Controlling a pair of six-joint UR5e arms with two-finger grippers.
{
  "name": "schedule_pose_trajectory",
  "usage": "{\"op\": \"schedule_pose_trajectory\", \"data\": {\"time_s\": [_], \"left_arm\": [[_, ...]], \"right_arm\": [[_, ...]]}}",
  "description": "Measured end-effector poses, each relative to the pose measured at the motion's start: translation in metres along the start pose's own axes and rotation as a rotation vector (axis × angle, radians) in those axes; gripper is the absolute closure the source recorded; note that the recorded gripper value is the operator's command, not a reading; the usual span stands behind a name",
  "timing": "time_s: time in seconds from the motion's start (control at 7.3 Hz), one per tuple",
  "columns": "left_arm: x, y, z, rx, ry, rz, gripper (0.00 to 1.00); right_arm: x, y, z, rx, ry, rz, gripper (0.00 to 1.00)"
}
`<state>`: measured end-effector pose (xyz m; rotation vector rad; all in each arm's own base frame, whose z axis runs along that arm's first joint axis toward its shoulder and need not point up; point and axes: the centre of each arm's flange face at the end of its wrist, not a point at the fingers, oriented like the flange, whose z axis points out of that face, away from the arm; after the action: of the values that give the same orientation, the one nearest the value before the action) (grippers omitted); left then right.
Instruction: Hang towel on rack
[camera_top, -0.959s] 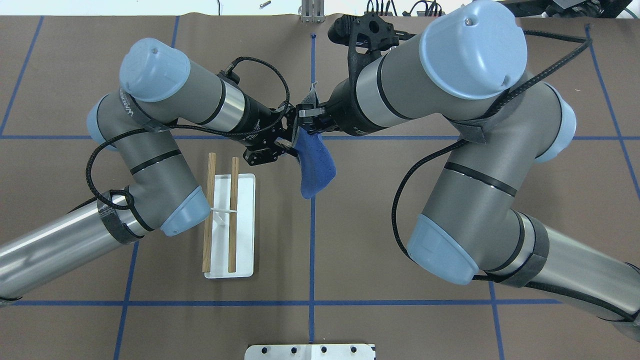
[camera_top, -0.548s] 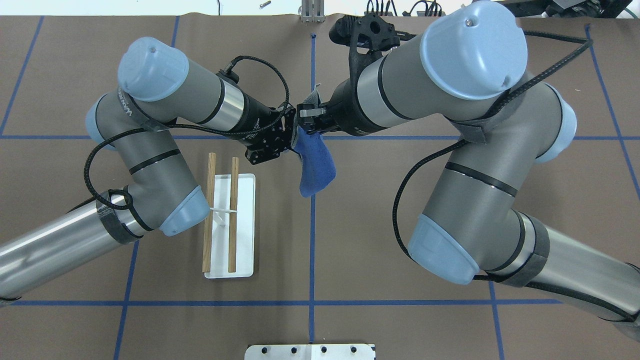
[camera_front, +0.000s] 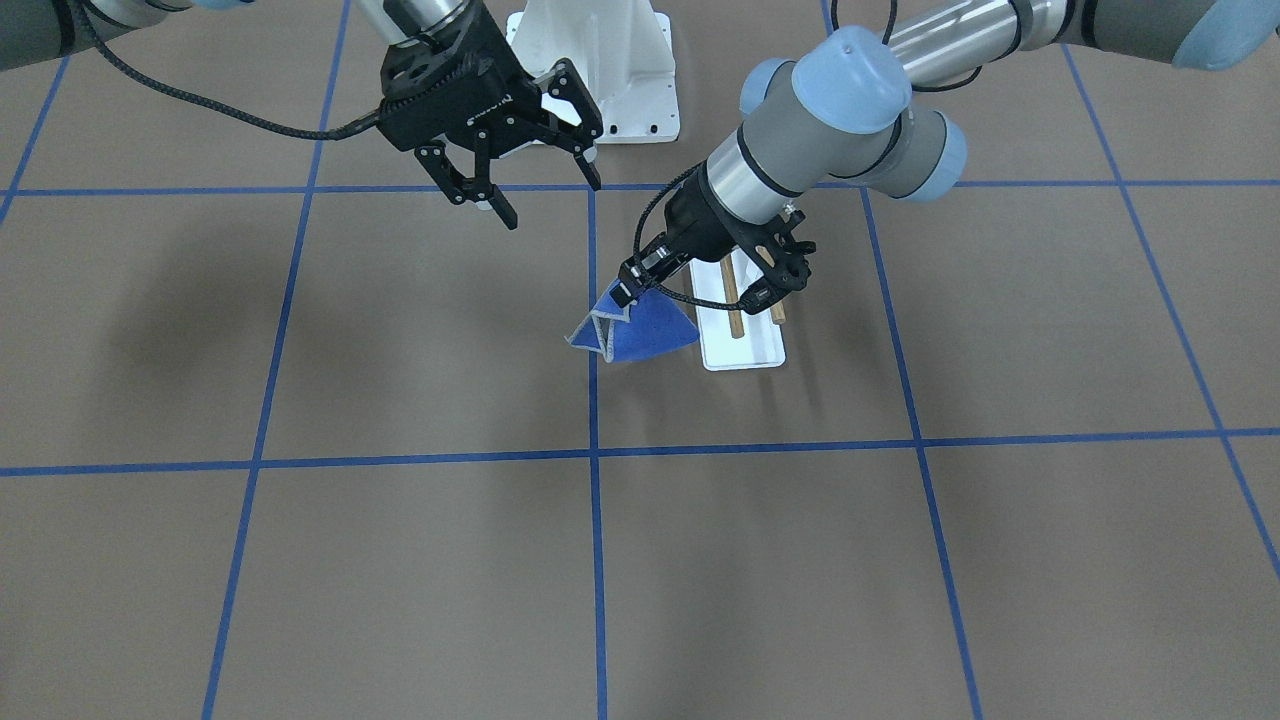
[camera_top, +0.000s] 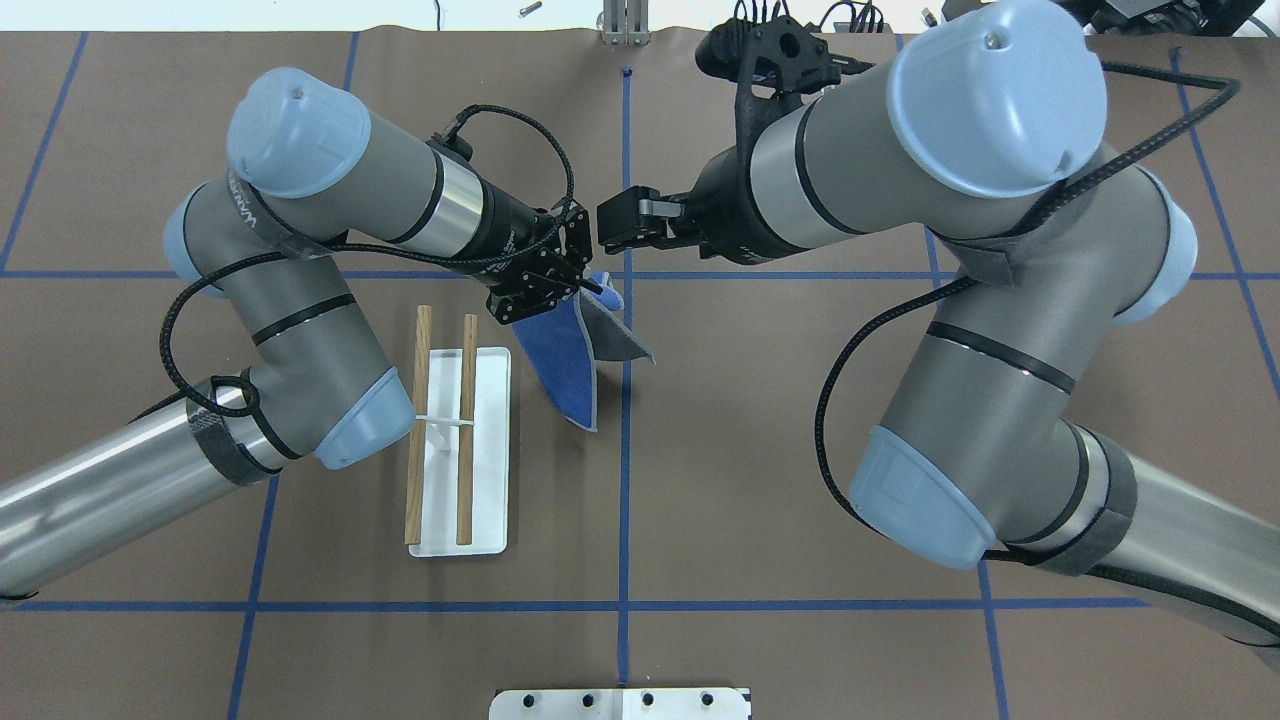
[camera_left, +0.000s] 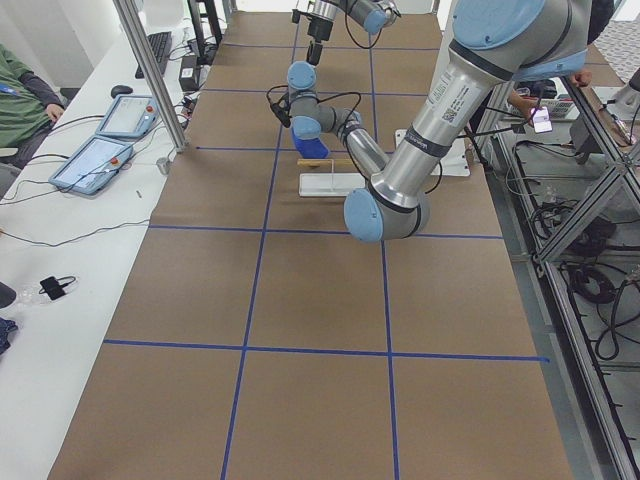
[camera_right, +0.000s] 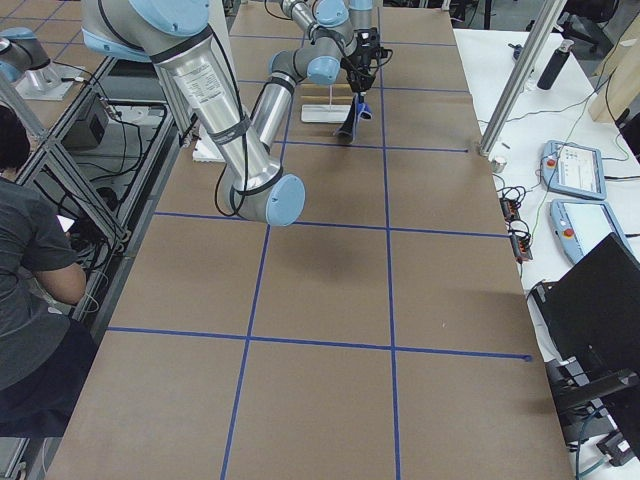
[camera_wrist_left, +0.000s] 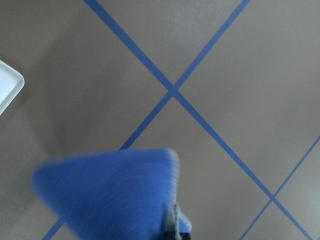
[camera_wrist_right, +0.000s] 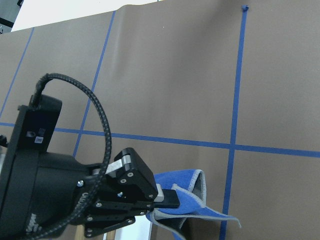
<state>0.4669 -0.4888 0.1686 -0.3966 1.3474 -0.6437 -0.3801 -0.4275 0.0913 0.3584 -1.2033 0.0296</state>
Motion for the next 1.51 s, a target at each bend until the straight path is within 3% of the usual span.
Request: {"op": "schedule_pose_trajectory", "data": {"time_s": [0.41, 0.96, 1.23, 1.51], "left_arm": [[-0.004, 0.008, -0.018, -0.007, 0.022, 0.012, 1.00], [-0.024, 0.043, -0.096, -0.035, 0.092, 0.026, 1.00], [-0.037, 0.031, -0.109, -0.015, 0.091, 0.022, 1.00], [-0.051, 0.007, -0.122, 0.026, 0.085, -0.001, 1.00]], "right_arm": [[0.056, -0.027, -0.002, -0.032, 0.079, 0.067, 0.00], [0.159, -0.102, 0.030, -0.093, 0.237, 0.150, 0.00], [0.238, -0.141, 0.043, -0.155, 0.322, 0.086, 0.00], [0.335, -0.162, 0.029, -0.222, 0.406, -0.034, 0.00]]}}
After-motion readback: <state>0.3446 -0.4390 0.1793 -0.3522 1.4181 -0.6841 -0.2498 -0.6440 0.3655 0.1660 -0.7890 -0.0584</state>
